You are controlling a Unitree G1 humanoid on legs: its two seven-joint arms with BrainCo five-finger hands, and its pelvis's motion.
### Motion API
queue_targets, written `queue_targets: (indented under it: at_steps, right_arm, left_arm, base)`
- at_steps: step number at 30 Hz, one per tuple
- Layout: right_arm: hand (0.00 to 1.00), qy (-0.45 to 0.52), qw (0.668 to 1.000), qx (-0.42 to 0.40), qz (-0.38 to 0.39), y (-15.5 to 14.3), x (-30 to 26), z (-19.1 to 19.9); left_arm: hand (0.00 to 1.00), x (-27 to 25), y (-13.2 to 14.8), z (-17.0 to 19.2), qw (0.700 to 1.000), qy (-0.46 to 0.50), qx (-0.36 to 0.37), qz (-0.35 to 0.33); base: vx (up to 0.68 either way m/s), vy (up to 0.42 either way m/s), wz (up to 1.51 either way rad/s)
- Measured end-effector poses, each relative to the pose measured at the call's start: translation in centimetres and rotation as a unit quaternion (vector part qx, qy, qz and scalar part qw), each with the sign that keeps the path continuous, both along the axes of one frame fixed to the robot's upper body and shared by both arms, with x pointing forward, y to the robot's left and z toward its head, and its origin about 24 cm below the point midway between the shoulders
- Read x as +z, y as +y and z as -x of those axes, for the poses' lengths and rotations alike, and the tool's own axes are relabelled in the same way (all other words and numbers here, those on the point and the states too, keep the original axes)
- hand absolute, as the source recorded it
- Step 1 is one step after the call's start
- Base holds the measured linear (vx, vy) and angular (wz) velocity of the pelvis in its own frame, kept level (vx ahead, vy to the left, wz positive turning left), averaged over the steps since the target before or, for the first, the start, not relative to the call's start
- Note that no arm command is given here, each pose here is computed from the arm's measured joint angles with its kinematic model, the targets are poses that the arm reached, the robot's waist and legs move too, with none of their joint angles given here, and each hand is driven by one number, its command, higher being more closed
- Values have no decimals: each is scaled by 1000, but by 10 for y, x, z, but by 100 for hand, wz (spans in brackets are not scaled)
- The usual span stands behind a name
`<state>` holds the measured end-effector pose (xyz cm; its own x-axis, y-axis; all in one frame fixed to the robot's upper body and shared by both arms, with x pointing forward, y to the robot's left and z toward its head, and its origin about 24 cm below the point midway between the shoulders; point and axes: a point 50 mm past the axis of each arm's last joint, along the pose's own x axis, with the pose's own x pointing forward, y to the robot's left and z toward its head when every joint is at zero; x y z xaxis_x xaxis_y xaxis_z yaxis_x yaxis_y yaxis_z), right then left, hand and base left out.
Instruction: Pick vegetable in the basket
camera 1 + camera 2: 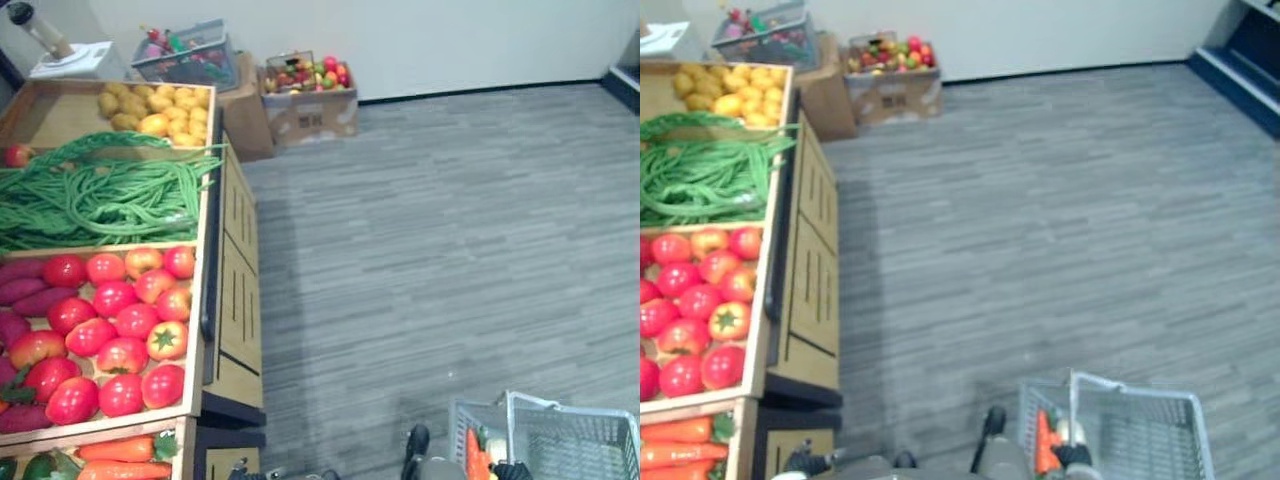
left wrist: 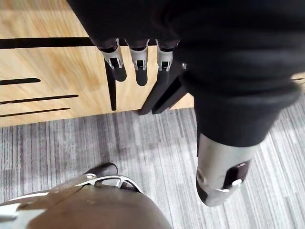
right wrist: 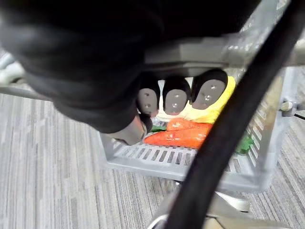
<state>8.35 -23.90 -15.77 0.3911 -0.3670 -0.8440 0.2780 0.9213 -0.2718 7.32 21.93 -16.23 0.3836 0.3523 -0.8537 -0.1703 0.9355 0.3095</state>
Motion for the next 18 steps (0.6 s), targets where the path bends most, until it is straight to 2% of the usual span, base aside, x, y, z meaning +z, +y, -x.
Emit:
queue_targets:
  at_steps: [10, 18]
  right_arm:
    - [100, 32, 999, -24, -8, 2, -5, 25]
    - [100, 48, 999, 1, 3, -3, -4, 30]
  left_arm:
    - [0, -1, -1, 3, 1000, 4, -5, 0]
    - [0, -1, -4, 3, 1000, 2, -1, 4]
  base:
    - [21, -55, -5]
    - [151, -76, 11]
